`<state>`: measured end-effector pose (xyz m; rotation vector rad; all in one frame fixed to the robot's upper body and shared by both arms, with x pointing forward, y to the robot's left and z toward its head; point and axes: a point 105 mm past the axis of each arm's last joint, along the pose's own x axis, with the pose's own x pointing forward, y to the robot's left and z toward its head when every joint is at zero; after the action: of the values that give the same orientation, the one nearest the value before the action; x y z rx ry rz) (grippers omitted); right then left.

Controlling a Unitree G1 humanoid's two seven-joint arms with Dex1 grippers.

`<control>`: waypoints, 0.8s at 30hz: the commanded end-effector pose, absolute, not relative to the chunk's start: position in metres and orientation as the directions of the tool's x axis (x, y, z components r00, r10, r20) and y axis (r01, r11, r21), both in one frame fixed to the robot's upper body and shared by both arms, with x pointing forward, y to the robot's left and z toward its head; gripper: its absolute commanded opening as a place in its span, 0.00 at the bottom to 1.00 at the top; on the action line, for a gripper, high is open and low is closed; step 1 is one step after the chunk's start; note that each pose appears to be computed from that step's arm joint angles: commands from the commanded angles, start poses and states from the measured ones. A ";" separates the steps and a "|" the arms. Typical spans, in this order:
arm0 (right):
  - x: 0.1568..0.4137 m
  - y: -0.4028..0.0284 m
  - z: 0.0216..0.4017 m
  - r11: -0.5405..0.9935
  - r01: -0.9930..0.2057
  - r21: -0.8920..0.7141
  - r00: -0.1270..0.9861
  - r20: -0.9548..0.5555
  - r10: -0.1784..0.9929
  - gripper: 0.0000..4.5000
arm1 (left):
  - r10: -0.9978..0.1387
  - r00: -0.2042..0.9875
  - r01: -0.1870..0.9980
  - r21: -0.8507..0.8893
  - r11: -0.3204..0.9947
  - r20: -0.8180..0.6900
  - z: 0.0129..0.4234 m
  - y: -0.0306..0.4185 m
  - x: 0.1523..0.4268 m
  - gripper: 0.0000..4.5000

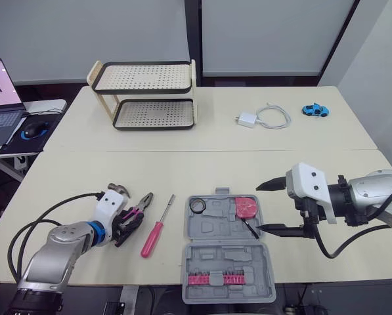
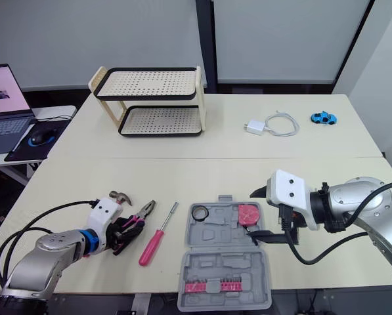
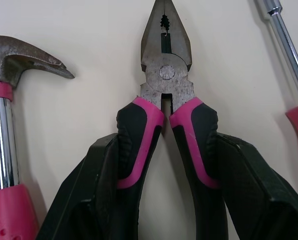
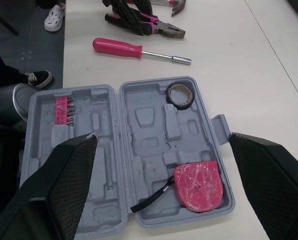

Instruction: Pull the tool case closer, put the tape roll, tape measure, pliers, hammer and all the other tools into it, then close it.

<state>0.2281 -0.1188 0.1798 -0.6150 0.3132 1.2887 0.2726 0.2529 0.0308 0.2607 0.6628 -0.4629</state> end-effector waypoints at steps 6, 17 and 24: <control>0.225 -0.120 0.190 0.170 -0.935 -0.311 0.316 -0.516 0.796 1.00 | -0.409 0.740 0.536 0.102 0.838 -0.534 0.056 0.238 0.284 0.55; 0.230 -0.125 0.201 0.261 -0.893 -0.367 0.413 -0.436 0.800 1.00 | -0.639 0.613 0.788 0.308 0.533 -0.465 0.137 0.209 0.283 0.55; 0.214 -0.138 0.193 0.273 -0.890 -0.366 0.432 -0.483 0.761 1.00 | -0.722 0.318 0.934 0.333 0.129 -0.615 0.138 0.165 0.283 0.55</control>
<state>0.2203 -0.1388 0.1856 -0.5996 0.2615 1.1209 0.2853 0.1712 0.1361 0.6912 0.3408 -1.1682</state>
